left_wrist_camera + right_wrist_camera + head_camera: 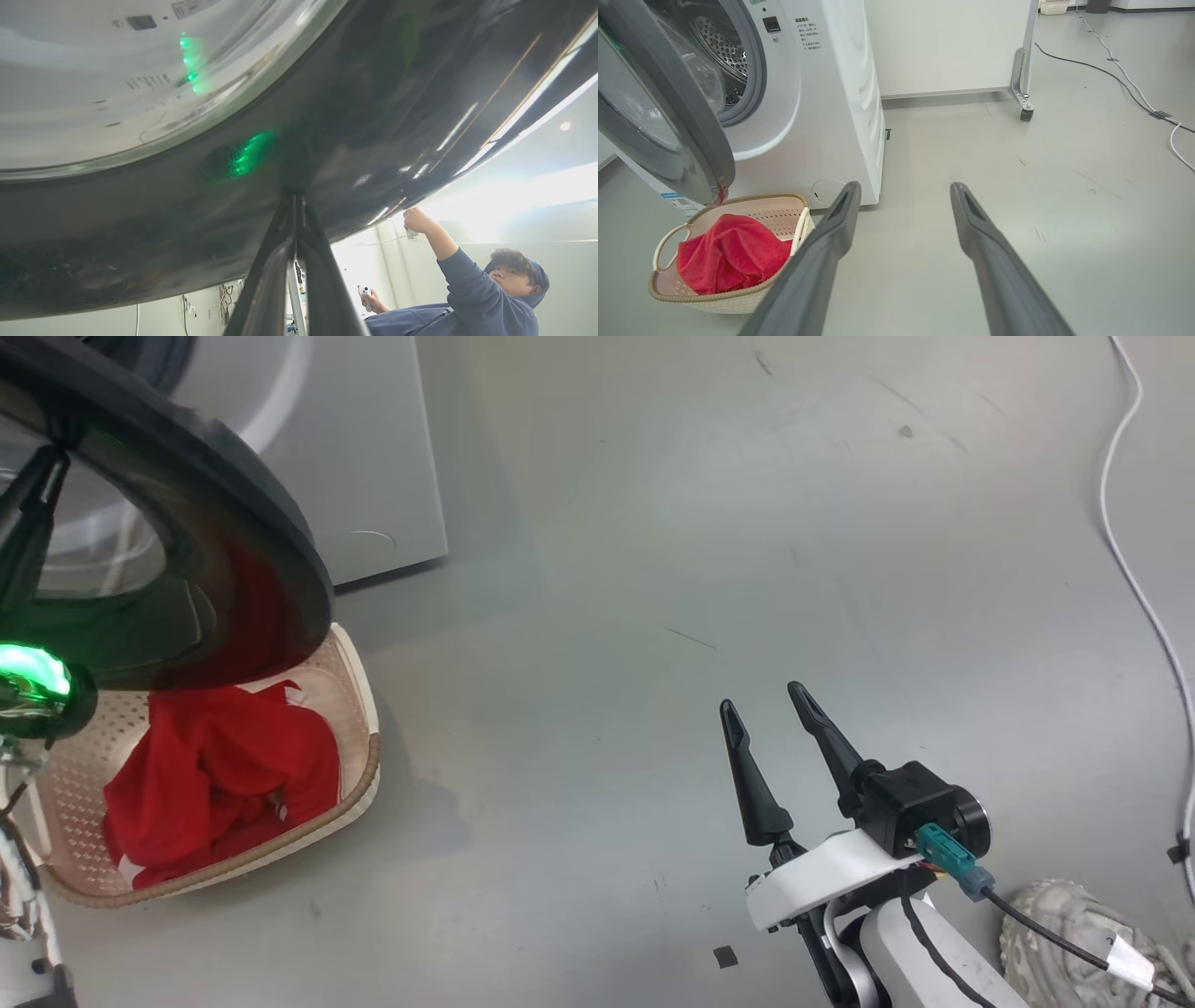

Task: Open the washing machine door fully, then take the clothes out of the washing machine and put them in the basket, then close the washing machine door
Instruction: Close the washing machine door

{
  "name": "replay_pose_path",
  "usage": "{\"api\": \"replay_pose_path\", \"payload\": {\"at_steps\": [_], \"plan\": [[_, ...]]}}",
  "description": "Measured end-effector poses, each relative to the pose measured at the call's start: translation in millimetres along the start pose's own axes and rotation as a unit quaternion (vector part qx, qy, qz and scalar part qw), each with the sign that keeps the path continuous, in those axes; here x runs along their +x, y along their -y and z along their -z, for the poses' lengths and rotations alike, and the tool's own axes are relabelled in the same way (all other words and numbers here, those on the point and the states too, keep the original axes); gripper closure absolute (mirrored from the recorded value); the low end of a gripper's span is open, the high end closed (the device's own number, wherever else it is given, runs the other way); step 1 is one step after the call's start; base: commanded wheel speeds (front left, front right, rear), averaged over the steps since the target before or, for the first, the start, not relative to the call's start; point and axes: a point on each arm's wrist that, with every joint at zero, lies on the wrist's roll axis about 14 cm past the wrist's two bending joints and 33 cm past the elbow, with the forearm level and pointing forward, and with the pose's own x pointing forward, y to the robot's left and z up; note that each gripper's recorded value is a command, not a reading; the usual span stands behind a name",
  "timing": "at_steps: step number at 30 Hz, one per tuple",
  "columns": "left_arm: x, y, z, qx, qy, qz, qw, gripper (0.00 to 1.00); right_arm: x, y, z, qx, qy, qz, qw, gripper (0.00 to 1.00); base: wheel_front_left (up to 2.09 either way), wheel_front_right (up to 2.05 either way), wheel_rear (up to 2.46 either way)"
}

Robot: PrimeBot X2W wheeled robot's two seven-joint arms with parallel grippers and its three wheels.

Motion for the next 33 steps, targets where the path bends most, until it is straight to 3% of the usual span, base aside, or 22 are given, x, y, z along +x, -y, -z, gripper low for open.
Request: {"api": "replay_pose_path", "payload": {"at_steps": [15,29,30,31,33], "plan": [[48.4,-21.0,-14.9,-0.015,0.042,0.007,0.999,1.00,-7.0,36.8,-3.3,0.002,0.003,0.063,0.998,0.00,0.00,0.00,0.00],[9.2,-12.5,-36.6,0.004,0.108,-0.019,0.994,1.00,5.7,17.8,-1.6,0.002,0.005,0.029,1.000,0.00,0.00,0.00,0.00],[3.7,-11.2,-38.9,0.010,0.114,-0.023,0.993,0.91,6.8,15.2,-0.7,0.002,0.004,0.025,1.000,0.00,0.00,0.00,0.00],[-2.4,-9.9,-42.0,0.015,0.125,-0.028,0.992,0.72,8.0,12.3,0.1,0.002,0.003,0.020,1.000,0.00,0.00,0.00,0.00],[-14.3,-6.7,-46.4,0.022,0.139,-0.033,0.989,0.54,10.4,6.4,1.5,0.003,0.001,0.010,1.000,0.00,0.00,0.00,0.00]]}}
